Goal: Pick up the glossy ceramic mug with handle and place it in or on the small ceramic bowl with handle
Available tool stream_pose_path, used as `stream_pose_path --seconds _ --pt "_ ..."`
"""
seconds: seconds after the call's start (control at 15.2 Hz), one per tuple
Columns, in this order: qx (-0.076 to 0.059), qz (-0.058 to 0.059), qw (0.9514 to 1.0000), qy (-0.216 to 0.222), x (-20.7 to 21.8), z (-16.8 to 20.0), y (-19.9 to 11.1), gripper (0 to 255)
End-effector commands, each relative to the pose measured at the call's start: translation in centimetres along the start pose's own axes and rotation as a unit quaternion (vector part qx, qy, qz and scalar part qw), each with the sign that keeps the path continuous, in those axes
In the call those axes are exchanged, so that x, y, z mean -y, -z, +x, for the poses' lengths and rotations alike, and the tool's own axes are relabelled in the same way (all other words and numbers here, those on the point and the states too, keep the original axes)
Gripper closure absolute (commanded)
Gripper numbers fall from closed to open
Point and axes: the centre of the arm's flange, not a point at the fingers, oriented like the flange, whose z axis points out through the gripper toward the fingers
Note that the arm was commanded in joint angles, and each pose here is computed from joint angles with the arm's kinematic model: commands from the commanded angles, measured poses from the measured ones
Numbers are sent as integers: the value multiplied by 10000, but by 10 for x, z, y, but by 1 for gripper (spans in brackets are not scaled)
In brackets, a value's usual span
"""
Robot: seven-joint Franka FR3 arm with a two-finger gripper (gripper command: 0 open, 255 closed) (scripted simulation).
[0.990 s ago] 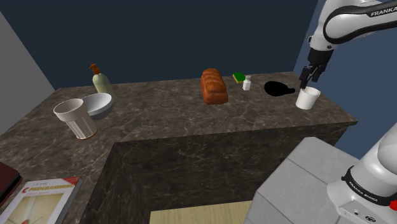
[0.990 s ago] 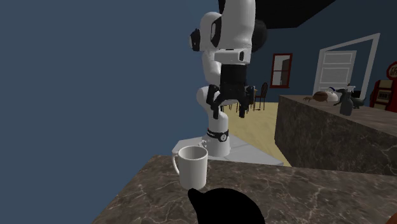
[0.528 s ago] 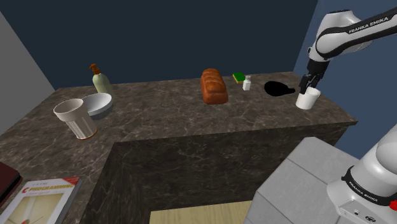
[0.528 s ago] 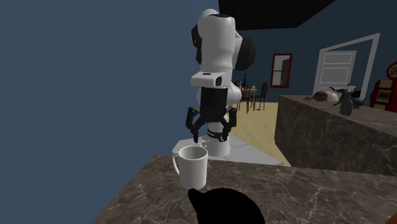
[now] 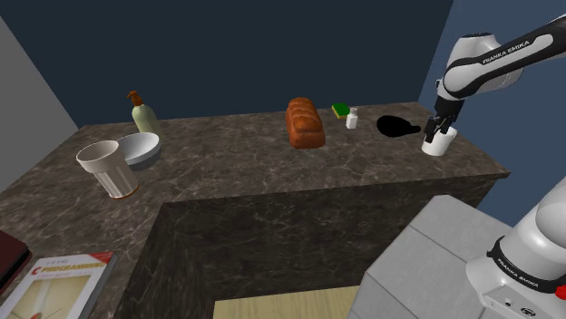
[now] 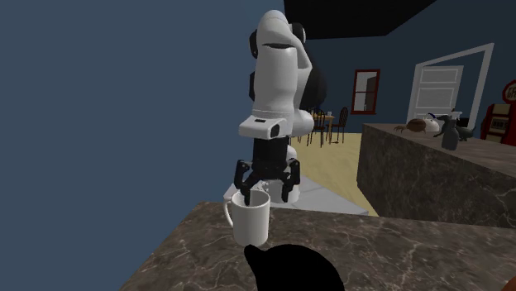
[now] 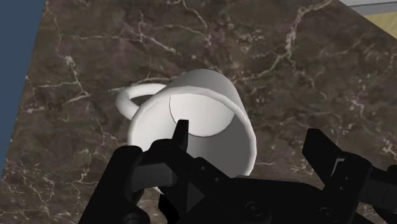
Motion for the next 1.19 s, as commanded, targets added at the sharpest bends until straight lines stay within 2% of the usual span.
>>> stream_pose_path --seconds 0.0,0.53,0.59,1.12 --pt "-3 -1 10000 -1 0 0 -8 0" --pt "-3 -1 10000 -1 0 0 -8 0" --pt "-3 -1 10000 -1 0 0 -8 255" --pt "-3 -1 10000 -1 0 0 -8 255"
